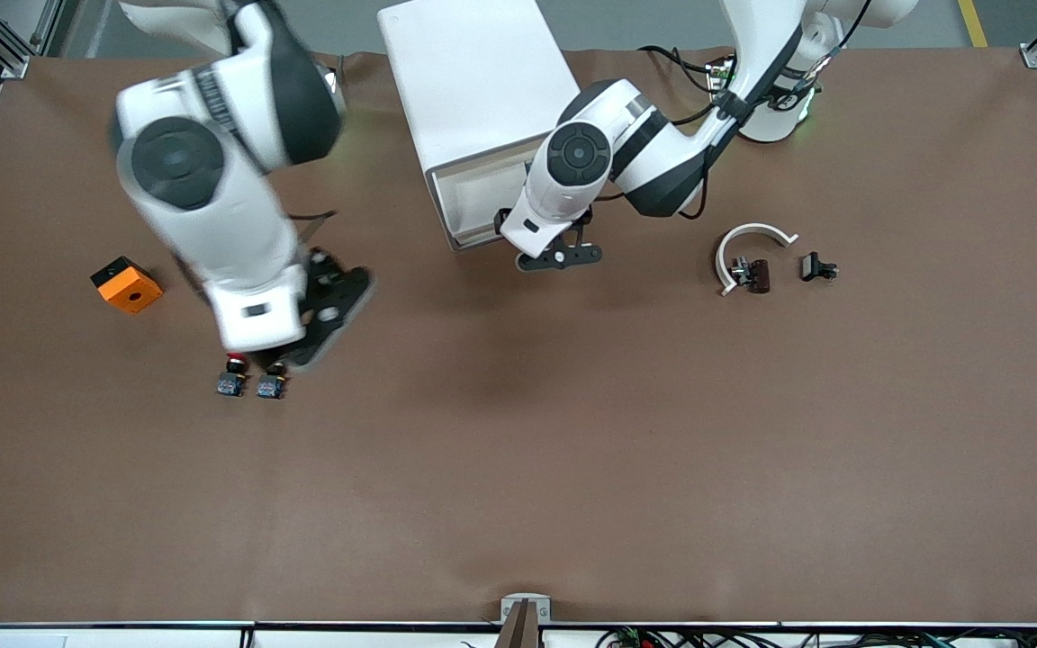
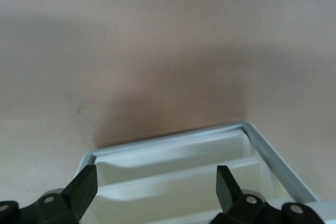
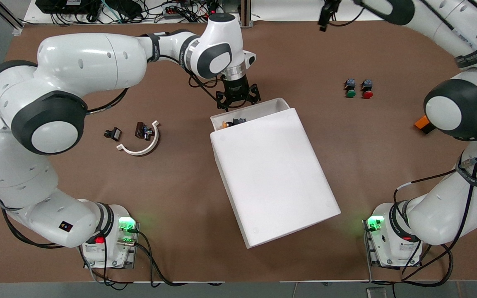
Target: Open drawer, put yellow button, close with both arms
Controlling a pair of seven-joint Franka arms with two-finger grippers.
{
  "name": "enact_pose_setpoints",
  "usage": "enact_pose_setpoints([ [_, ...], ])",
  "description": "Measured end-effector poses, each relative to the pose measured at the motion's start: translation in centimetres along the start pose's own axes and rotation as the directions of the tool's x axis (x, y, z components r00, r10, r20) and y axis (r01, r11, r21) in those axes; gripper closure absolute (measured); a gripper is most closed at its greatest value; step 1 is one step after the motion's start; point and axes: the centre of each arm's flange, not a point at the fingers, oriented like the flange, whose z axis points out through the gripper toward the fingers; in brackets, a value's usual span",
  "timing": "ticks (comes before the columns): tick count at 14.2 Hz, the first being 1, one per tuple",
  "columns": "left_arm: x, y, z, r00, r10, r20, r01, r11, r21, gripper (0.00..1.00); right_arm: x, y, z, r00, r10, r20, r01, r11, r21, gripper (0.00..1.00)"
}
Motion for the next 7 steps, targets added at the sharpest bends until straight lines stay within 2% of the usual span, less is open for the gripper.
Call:
enact_pose_setpoints([
  [4,-2.5,0.9,0.7,0.999,-0.001,0.037,0.0,1.0,0.019,0.0,-6.5,6.9,1.1,0.996,0.083,0.026,-0.084,0.996,0.026,0.0],
  [7,-3.7,1.2,1.2,0.998,-0.007,0.068,0.005,1.0,0.028,0.0,-11.4,10.8,2.1,0.98,0.188,0.059,-0.191,0.98,0.051,0.0],
])
